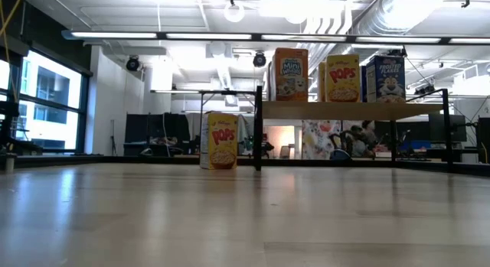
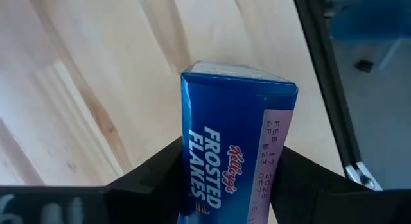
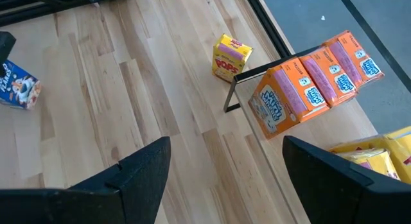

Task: Stack cereal on shelf
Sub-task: Put the blue cereal box on the shelf aligned with the other blue cereal boxes

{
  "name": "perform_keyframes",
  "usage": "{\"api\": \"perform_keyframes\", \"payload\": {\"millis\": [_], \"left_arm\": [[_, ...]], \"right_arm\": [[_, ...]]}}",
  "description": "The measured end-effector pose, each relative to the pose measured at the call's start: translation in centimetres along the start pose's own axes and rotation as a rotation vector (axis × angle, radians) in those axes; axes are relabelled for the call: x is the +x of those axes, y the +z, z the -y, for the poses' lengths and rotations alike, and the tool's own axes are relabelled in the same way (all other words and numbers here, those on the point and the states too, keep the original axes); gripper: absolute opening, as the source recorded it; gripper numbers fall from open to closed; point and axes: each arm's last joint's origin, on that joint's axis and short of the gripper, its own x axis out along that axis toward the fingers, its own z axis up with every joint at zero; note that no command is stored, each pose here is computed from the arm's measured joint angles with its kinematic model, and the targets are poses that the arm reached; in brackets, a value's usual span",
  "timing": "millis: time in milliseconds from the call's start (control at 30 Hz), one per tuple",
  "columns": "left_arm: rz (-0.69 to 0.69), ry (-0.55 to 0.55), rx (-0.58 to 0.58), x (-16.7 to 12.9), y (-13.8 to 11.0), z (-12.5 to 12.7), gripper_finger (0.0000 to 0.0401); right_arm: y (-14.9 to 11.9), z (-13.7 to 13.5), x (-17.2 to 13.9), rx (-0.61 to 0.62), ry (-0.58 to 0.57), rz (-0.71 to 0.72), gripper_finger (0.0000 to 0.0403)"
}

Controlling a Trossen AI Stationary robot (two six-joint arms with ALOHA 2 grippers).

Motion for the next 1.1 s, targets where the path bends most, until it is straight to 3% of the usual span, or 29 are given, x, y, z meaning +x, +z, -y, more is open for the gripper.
{"api": "perform_keyframes", "payload": {"millis": [233, 633, 1100], "left_arm": [[0.065, 0.071, -0.008, -1.0, 1.6, -2.8, 0.0175], [0.154, 0.106, -0.122, -3.5, 3.9, -10.1, 0.0174], [0.253, 0.126, -0.235, -6.9, 4.7, -16.8, 0.0174]], "right_arm": [[0.0, 0.0, 0.0, 0.0, 0.0, 0.0, 0.0293], [0.0, 0.0, 0.0, 0.0, 0.0, 0.0, 0.0293], [0.0, 0.0, 0.0, 0.0, 0.0, 0.0, 0.0293]]}}
